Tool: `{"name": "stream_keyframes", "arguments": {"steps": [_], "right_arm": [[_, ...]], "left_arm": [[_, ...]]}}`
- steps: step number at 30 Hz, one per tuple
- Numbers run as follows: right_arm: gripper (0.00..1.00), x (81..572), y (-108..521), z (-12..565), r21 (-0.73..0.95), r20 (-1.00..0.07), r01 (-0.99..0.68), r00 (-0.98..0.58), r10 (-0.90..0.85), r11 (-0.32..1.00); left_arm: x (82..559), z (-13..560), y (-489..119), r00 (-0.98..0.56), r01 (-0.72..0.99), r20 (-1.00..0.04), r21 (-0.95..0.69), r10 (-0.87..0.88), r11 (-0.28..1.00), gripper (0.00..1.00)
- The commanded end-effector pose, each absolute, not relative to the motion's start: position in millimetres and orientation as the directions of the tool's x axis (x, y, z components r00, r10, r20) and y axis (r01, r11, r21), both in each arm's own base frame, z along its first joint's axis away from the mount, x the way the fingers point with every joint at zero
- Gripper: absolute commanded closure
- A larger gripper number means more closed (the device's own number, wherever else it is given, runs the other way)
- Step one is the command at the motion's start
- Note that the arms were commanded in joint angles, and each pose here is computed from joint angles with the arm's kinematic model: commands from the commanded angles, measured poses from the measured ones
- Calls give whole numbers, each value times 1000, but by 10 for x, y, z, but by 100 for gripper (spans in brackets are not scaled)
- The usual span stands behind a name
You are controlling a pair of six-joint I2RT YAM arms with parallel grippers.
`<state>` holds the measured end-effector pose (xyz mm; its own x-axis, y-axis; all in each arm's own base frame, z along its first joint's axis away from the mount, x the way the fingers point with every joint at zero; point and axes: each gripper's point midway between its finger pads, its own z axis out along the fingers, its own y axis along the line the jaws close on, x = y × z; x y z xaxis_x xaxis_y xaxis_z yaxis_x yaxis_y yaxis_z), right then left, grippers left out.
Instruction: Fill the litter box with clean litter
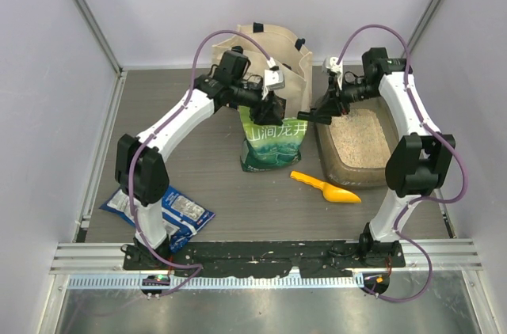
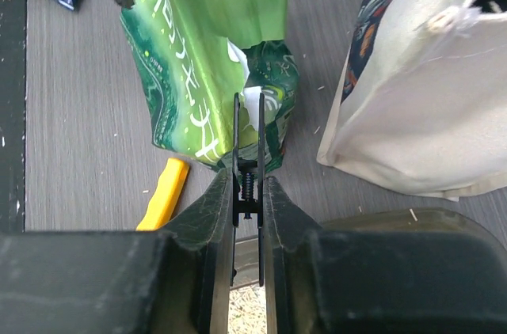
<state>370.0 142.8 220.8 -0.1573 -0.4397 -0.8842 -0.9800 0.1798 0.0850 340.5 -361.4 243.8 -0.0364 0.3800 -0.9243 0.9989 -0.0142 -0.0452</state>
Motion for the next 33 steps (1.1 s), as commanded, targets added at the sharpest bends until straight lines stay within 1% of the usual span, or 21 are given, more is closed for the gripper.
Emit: {"name": "stream_keyframes", "arguments": {"steps": [1, 6, 13, 19, 22, 25, 26, 28, 33], "right_arm": [[99, 3529, 1449, 2334, 37, -885, -995, -77, -459, 95], [99, 3469, 1461, 2285, 62, -881, -997, -78, -467, 49], [99, 3392, 1468, 2239, 89, -875, -996, -92, -475, 29], [98, 3350, 1482, 2161, 114, -868, -993, -111, -484, 24], [99, 3322, 1491, 2138, 124, -864, -992, -118, -489, 20], [99, 3289, 1494, 2123, 130, -861, -991, -122, -494, 17], [99, 3294, 1480, 2131, 118, -859, -993, -111, -500, 17], [99, 3333, 1443, 2175, 93, -861, -995, -95, -499, 29], [99, 3443, 1384, 2432, 12, -877, -999, -35, -480, 50]], "left_arm": [[3408, 2382, -3617, 23, 999, -920, 8, 392, -40, 49], [3414, 2297, -3704, 17, 998, -917, -6, 399, -58, 50], [3363, 2143, -3852, 19, 995, -912, -23, 409, -99, 50], [3422, 2021, -3945, 11, 995, -908, -33, 419, -99, 52], [3460, 1998, -3971, 3, 995, -909, -38, 417, -90, 55], [3444, 1975, -3986, -25, 993, -909, -69, 416, -91, 63], [3435, 1957, -3984, -31, 993, -908, -77, 418, -93, 69], [3400, 1952, -3986, -44, 990, -909, -95, 415, -103, 76], [3348, 1955, -3998, -86, 984, -909, -142, 407, -108, 85]]}}
